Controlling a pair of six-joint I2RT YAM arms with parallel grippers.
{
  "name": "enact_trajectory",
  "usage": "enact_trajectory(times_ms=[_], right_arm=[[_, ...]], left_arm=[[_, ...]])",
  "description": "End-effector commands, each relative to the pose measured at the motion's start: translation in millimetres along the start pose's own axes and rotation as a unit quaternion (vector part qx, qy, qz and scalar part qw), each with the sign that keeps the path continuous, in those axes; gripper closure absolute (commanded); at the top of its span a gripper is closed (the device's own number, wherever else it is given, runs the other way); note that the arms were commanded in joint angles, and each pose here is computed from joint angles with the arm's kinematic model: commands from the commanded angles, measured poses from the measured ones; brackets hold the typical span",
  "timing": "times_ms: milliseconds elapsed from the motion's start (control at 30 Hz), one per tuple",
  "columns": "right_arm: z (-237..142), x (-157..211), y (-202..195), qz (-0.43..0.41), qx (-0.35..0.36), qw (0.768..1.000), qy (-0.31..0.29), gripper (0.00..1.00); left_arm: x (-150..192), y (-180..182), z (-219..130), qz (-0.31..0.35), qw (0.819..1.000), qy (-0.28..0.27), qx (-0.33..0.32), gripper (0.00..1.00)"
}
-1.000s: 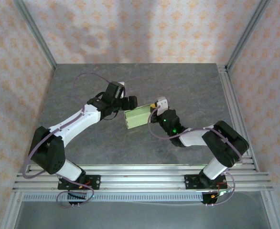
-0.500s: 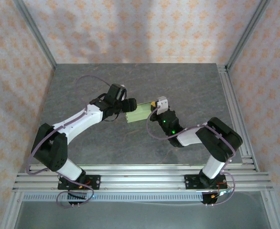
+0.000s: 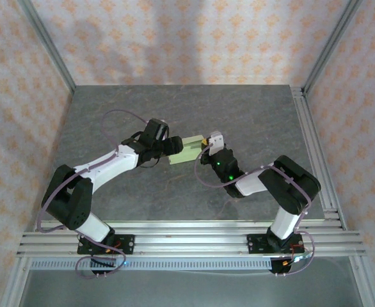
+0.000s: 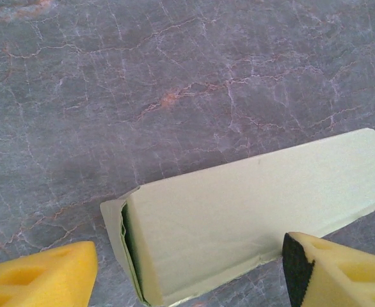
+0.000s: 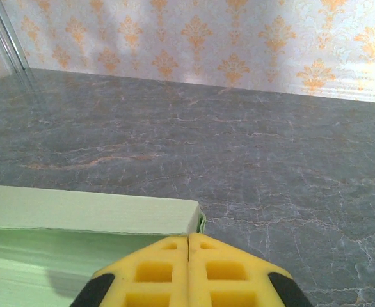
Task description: Fold the paper box
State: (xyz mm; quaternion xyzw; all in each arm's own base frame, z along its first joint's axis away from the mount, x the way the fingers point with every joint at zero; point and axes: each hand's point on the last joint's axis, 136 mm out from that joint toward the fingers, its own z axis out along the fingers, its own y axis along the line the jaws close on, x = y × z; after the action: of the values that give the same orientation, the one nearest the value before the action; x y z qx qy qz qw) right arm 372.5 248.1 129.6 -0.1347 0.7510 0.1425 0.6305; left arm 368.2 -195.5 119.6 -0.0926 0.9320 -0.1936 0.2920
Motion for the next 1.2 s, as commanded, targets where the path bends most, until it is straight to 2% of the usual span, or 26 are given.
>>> enact_trajectory(times_ms=[0,133,267,433,500,600,667,767,833,900,1000,1167], right_arm=[[-1,-11,0,0.014,0.004,1.000,-0.019,0.94],[-3,-11,1,0.016,0.000,1.000,-0.019,0.89],[-3,-11,2,0.017,-0.005,1.000,-0.020,0.86],[-3,-11,4,0.017,-0.009,1.000,-0.020,0.85],[-3,-14,4,0.019,-0.011,0.999,-0.024,0.80],[-7,-23,6,0.022,-0.016,0.999,-0.032,0.59],[-12,-28,4,0.022,-0.016,0.999,-0.037,0.40],[-17,-39,2,0.027,-0.017,0.998,-0.050,0.24],[-18,-49,-2,0.045,-0.012,0.998,-0.053,0.18],[-12,-53,-7,0.068,-0.006,0.997,-0.027,0.15],[3,-47,-14,0.089,0.012,0.994,0.058,0.13],[24,-35,-28,0.133,0.020,0.982,0.133,0.17]], left_arm=[[17,21,13,-0.009,0.999,0.021,-0.035,0.29],[26,27,24,-0.011,0.998,0.035,-0.042,0.49],[33,31,29,-0.012,0.998,0.044,-0.046,0.58],[35,36,29,-0.007,0.997,0.049,-0.057,0.59],[33,36,27,-0.004,0.997,0.047,-0.061,0.59],[29,35,24,0.001,0.997,0.042,-0.064,0.59],[26,34,22,0.003,0.997,0.040,-0.065,0.59],[23,32,20,0.007,0.997,0.038,-0.063,0.59],[22,31,20,0.008,0.997,0.038,-0.062,0.59],[21,29,20,0.009,0.998,0.039,-0.059,0.59],[19,26,18,0.011,0.998,0.037,-0.055,0.58],[17,25,17,0.014,0.998,0.035,-0.055,0.58]])
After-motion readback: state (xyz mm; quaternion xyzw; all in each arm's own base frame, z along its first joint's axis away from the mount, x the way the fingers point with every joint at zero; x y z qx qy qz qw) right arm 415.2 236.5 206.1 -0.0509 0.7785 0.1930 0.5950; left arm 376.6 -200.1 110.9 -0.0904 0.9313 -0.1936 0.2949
